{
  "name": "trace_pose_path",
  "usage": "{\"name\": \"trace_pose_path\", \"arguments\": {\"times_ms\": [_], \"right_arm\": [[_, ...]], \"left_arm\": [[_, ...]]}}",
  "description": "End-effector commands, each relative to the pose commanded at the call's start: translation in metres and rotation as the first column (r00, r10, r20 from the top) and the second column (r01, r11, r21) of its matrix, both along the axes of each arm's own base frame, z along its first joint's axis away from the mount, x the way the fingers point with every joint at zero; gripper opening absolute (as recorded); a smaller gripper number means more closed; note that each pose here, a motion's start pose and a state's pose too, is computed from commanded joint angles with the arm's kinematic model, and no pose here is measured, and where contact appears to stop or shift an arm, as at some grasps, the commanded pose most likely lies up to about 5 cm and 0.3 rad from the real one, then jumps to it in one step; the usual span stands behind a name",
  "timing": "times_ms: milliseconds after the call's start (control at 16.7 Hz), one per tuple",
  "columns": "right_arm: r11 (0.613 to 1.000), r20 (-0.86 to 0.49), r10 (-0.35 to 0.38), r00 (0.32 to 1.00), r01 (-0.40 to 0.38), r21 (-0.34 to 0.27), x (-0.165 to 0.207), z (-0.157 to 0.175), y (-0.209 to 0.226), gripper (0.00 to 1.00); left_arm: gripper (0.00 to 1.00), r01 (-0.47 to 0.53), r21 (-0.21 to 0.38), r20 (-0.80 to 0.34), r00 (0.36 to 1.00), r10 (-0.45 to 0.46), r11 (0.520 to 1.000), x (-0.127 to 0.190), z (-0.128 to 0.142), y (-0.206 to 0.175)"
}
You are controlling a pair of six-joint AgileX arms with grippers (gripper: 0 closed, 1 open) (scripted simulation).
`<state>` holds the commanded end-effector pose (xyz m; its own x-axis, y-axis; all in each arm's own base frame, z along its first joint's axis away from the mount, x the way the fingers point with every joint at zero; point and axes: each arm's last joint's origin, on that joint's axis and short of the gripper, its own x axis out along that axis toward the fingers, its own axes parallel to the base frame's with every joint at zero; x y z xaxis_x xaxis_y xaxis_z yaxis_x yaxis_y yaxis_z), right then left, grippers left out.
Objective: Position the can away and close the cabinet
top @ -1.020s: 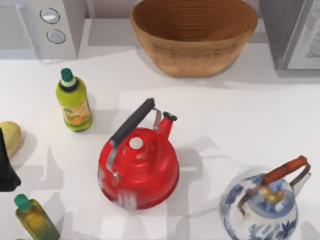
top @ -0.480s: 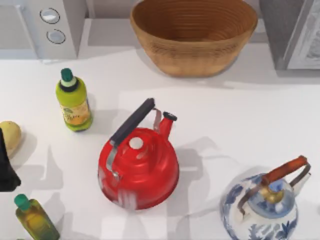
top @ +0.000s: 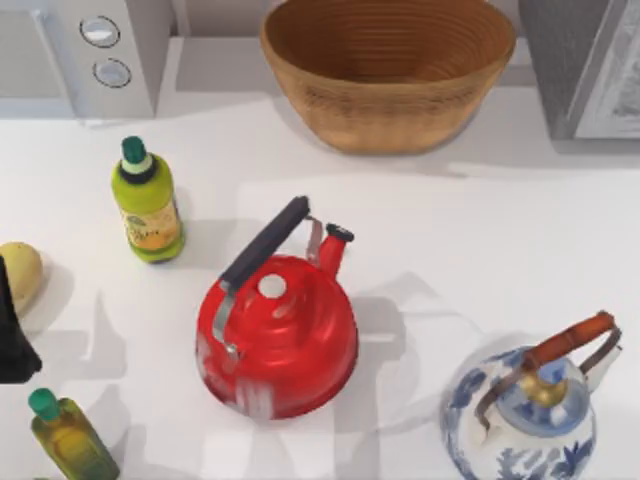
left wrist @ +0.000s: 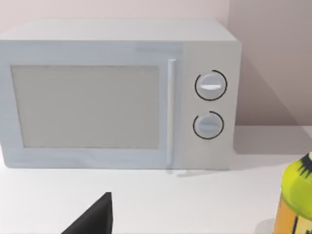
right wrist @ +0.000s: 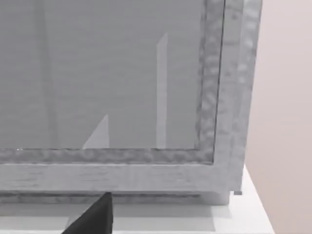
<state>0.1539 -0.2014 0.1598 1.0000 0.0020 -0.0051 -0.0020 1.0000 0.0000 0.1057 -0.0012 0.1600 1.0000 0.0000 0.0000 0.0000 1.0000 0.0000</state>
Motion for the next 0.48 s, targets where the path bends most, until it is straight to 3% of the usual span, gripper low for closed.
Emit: {"name": "trace_pose_path", "arguments": {"times_ms": [180, 480], "right_arm": [[1.0, 0.004, -0.001, 1.0, 0.001, -0.012, 0.0, 0.003, -0.001, 1.0], [0.986, 0.066, 0.042, 0.997, -0.031, -0.162, 0.016, 0.062, -0.025, 1.0]], "left_arm": [[1.0, 0.0, 0.0, 0.0, 1.0, 0.0, 1.0, 0.0, 0.0, 0.0], [1.0, 0.0, 0.0, 0.0, 1.0, 0.0, 1.0, 0.0, 0.0, 0.0]]}}
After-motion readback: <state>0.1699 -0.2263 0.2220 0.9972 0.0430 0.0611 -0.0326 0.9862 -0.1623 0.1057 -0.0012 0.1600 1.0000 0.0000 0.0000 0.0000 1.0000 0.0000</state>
